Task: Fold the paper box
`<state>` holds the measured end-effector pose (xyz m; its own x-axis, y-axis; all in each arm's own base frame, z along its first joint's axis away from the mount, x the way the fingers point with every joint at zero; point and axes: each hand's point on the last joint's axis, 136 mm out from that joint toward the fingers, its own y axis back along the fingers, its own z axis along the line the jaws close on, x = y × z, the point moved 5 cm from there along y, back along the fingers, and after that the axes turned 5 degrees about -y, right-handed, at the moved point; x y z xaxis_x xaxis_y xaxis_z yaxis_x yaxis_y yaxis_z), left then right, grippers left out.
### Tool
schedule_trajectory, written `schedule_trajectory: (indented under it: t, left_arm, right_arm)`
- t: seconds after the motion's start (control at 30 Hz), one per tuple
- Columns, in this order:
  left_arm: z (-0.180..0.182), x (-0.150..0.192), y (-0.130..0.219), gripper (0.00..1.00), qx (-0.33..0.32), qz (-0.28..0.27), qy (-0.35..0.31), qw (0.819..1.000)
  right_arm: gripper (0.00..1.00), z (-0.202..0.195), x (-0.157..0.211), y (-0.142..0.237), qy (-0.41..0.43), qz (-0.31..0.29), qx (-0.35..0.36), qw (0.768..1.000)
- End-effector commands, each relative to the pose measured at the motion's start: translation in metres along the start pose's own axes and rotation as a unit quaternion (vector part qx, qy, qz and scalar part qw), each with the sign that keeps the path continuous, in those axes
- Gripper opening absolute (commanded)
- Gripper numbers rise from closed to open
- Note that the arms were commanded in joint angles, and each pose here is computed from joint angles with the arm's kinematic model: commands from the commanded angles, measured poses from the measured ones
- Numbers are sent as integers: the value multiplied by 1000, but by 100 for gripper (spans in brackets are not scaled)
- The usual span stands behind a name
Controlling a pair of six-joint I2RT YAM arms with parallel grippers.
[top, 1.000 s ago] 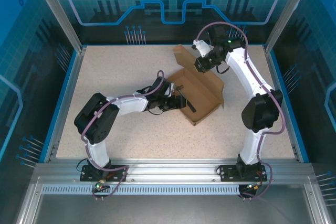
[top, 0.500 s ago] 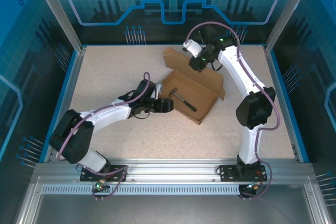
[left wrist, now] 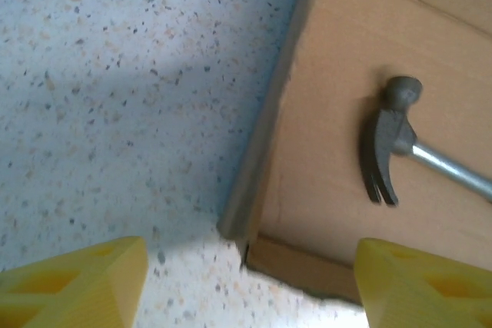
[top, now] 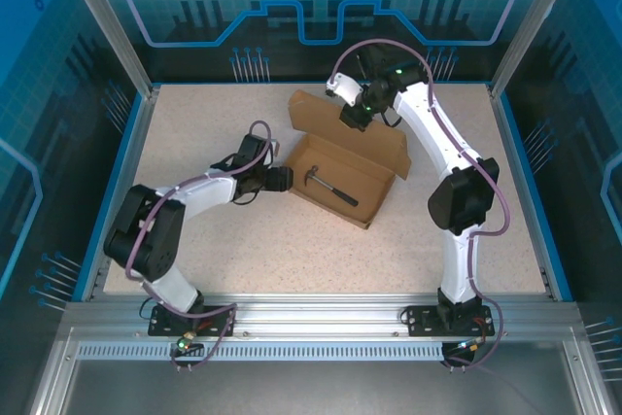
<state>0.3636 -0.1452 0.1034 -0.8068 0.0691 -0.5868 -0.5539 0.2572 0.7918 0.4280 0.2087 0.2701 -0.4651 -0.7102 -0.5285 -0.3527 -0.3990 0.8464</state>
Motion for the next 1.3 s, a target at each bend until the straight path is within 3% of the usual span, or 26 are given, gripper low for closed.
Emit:
schedule_trajectory:
  t: [0.0, 0.3, 0.47, 0.73, 1.27]
  left_arm:
    - [1, -26, -7, 64, -17, -25, -36, 999]
    - [3, -32, -31, 41, -29, -2, -54, 998]
    - [1, -35, -35, 34, -26, 3, -56, 998]
    - [0, -32, -34, 25, -21, 10, -52, 998]
    - [-5, -12, -32, 24, -8, 35, -32, 999]
  right_arm:
    - [12, 6, -6, 1, 17, -4, -11, 1000]
    - [15, 5, -5, 0, 11, -1, -10, 1000]
    - [16, 6, -6, 0, 9, -2, -10, 1000]
    - [21, 4, -6, -3, 3, 1, -7, 1000]
    - [29, -2, -8, 4, -15, 0, 15, 1000]
